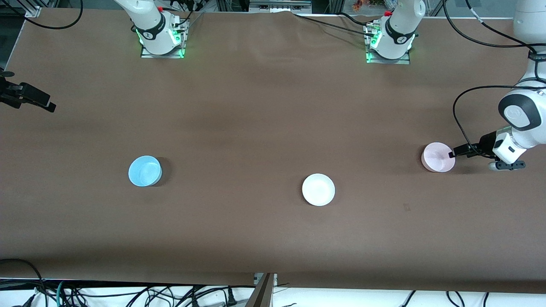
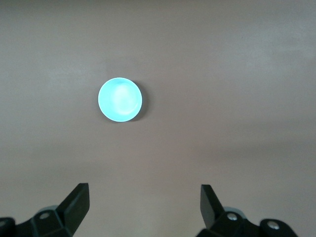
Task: Stack pink and blue bowls on white bowl
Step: 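Grasp the pink bowl rim with the left gripper and lift it, then carry the pink bowl over the white bowl with the left gripper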
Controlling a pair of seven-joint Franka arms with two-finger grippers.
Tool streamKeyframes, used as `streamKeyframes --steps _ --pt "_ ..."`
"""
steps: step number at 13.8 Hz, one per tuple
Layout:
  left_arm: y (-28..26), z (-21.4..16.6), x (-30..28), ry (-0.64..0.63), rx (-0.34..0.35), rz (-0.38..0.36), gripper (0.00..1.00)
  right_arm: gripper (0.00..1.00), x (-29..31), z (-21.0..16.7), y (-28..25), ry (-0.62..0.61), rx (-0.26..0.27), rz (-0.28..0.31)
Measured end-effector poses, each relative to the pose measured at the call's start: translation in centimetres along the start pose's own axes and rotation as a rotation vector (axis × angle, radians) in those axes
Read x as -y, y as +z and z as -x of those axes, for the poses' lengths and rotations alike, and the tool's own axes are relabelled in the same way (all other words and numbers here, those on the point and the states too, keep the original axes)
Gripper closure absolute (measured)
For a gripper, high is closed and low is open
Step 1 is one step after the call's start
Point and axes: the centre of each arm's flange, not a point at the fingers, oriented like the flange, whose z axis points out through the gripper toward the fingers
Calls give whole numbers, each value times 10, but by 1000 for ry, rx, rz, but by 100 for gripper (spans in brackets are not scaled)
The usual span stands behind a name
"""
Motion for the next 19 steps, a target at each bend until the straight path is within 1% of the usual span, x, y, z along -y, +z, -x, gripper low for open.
streamKeyframes --steps 2,3,4,6,8,9,10,13,15,17,19 --pt "10 2 2 -12 -1 24 29 0 0 0 0 0 0 0" --pt "13 2 2 -15 2 27 29 0 0 0 0 0 0 0" --pt "15 3 2 -14 5 27 35 0 0 0 0 0 0 0" --pt "17 3 1 -12 9 27 62 0 0 0 0 0 0 0" --pt "19 2 -1 -7 13 27 83 0 0 0 0 0 1 0" --pt "20 2 -3 -5 14 27 92 0 0 0 0 0 1 0" --pt "19 1 -4 -3 13 27 97 0 0 0 0 0 1 0" --pt "8 -10 -15 3 1 34 97 0 0 0 0 0 1 0" --pt "-10 -29 -50 -18 -2 50 97 0 0 0 0 -1 1 0" --pt "-22 -50 -116 -29 -9 52 97 0 1 0 0 -1 1 0" --pt "-21 -63 -203 -58 -10 50 97 0 1 0 0 -1 1 0"
